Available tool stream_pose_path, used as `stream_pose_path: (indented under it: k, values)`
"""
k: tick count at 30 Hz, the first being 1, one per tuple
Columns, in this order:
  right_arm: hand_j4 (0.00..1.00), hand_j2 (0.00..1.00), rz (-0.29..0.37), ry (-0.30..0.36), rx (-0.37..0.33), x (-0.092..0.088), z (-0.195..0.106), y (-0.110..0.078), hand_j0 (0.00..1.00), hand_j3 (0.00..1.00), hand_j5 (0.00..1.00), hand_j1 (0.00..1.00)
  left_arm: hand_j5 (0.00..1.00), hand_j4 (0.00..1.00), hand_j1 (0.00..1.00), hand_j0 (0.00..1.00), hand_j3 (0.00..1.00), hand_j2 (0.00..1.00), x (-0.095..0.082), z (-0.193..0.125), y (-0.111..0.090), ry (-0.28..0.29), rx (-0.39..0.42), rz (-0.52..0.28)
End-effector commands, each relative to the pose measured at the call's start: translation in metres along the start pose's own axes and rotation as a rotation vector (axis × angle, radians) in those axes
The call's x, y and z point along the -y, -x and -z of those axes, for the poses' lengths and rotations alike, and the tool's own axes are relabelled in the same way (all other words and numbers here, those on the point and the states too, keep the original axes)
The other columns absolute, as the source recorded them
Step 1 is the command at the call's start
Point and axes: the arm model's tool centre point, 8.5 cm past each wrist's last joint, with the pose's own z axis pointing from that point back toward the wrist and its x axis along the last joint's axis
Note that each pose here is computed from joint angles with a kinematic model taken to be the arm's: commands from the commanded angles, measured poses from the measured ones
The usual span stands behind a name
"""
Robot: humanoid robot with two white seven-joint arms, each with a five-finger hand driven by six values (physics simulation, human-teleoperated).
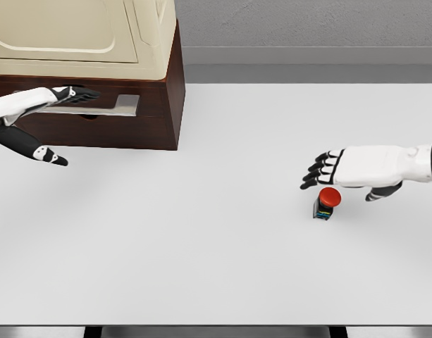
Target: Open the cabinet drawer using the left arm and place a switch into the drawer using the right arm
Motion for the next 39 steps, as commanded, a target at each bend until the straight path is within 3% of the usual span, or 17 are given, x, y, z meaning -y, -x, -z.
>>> stream_pose_path:
  k: [1, 12, 18, 39]
  values:
    - [1.00, 1.00, 0.002, 0.000, 0.002, 0.000, 0.001, -0.001, 1.00, 1.00, 1.00, 1.00, 1.00, 1.00, 1.00, 1.00, 1.00, 1.00, -0.001, -0.001, 0.003, -0.003, -0.029, 0.007]
    - [1.00, 1.00, 0.014, -0.030, 0.019, -0.012, 0.010, -0.004, 1.00, 1.00, 1.00, 1.00, 1.00, 1.00, 1.00, 1.00, 1.00, 1.00, -0.004, 0.005, 0.020, -0.018, -0.085, 0.063]
    - [1.00, 1.00, 0.010, -0.037, 0.011, -0.014, 0.012, -0.001, 1.00, 1.00, 1.00, 1.00, 1.00, 1.00, 1.00, 1.00, 1.00, 1.00, -0.005, 0.004, 0.032, -0.024, -0.115, 0.053]
    - [1.00, 1.00, -0.002, -0.055, 0.014, -0.017, 0.019, -0.002, 1.00, 1.00, 1.00, 1.00, 1.00, 1.00, 1.00, 1.00, 1.00, 1.00, 0.009, 0.006, 0.037, 0.026, -0.128, 0.069]
